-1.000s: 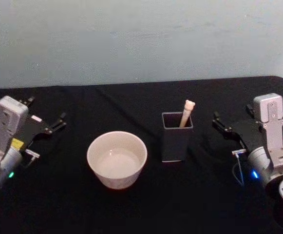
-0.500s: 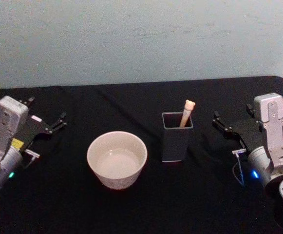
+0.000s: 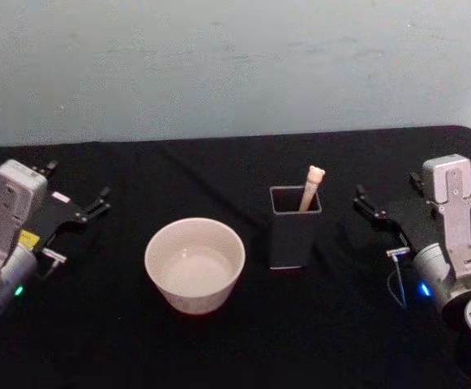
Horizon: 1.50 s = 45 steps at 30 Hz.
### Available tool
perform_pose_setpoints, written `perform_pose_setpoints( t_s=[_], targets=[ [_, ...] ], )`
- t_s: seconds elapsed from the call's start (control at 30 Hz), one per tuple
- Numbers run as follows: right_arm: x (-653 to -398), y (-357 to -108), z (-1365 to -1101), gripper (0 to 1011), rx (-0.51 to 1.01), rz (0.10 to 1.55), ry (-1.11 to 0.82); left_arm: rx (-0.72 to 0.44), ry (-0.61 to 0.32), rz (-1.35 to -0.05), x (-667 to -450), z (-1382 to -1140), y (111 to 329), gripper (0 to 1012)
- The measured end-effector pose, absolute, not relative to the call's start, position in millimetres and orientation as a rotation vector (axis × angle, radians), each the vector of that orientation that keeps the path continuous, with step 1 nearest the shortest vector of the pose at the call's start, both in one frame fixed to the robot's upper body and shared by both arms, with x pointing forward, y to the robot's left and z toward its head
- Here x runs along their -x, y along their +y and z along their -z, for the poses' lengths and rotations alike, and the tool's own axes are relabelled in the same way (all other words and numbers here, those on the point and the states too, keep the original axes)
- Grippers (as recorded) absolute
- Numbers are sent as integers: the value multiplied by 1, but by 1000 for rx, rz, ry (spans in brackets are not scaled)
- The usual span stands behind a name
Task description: Pick up the stirring spoon with one hand, stir inside the cup, then place it back in its original position.
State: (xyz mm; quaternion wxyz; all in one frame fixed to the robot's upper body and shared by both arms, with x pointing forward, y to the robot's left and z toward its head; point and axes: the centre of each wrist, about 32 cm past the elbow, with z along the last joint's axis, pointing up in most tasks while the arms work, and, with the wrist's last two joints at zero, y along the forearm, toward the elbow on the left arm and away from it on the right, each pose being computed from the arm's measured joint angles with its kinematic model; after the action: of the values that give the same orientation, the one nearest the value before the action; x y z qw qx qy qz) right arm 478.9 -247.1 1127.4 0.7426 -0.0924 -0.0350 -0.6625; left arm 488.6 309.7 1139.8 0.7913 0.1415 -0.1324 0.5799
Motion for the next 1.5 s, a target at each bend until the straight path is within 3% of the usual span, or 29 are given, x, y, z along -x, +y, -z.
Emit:
perform_pose_setpoints(
  t_s=[1.5],
  targets=[
    [-479, -247, -1127, 1002, 203, 1452, -76, -304, -285, -1248, -489, -1140, 310, 1001]
  ],
)
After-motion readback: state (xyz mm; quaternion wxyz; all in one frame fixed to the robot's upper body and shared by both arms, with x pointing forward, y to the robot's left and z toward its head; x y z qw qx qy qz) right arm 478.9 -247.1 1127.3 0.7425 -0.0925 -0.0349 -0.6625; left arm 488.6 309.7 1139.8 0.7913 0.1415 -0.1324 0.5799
